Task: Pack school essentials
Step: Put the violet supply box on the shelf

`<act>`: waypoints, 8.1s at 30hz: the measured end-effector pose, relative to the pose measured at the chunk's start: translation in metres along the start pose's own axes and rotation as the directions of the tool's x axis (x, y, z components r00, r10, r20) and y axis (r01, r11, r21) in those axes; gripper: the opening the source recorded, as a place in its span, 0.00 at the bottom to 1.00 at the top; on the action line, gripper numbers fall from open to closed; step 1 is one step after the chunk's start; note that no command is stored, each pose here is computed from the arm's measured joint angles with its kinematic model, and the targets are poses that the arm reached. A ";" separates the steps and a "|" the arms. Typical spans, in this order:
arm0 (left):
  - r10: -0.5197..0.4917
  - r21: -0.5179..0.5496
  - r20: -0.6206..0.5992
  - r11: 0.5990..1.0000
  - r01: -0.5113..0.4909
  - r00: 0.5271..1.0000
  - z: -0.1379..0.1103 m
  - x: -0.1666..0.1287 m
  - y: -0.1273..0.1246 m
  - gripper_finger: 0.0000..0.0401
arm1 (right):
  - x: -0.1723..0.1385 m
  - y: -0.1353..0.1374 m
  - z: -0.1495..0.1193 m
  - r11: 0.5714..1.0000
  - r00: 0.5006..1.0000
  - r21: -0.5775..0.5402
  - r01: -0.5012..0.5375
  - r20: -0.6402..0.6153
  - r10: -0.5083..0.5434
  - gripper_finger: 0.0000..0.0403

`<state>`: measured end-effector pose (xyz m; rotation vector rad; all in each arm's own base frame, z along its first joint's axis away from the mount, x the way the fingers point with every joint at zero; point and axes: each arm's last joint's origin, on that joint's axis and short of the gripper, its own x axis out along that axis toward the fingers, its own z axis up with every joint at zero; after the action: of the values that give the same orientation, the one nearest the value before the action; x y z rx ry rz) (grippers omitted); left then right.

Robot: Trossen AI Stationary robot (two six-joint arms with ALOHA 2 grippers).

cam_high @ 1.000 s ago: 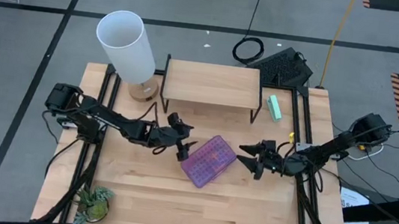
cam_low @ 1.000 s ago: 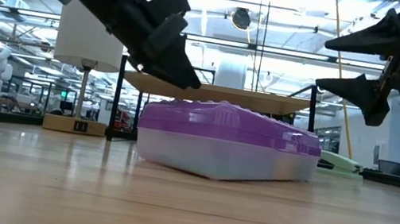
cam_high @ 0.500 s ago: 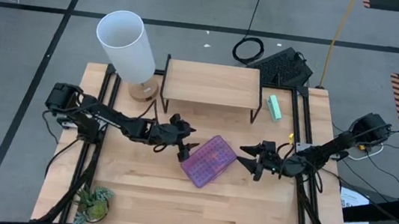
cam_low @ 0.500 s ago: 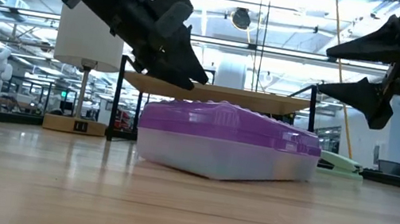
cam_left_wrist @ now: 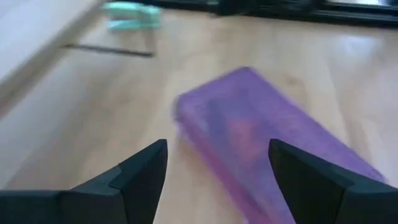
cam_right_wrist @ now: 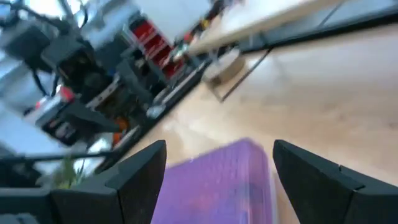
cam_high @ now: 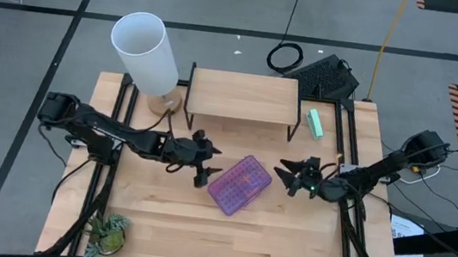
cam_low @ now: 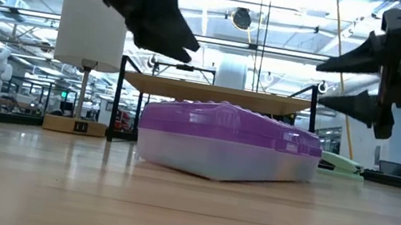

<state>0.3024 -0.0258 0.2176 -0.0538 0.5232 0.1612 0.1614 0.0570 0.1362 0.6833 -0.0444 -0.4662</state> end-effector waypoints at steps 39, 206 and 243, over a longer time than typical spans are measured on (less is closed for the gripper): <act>-0.273 -0.018 -0.135 0.962 0.273 0.953 -0.058 0.055 -0.053 0.70 | 0.013 0.002 -0.072 0.791 0.881 0.479 0.380 -0.448 -0.151 0.70; -0.023 -0.236 -0.103 0.972 -0.002 0.994 -0.056 0.080 -0.009 0.70 | 0.055 0.000 -0.034 0.994 0.938 0.060 0.089 -0.341 -0.063 0.49; -0.054 -0.151 -0.198 0.988 0.023 0.979 -0.043 0.057 0.007 0.71 | 0.042 -0.013 -0.012 0.972 0.851 0.035 0.232 -0.491 -0.186 0.99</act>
<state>0.3288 -0.0146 0.1515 -0.2267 0.7122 0.1571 0.1965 0.0371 0.1138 0.8877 0.4935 -0.4921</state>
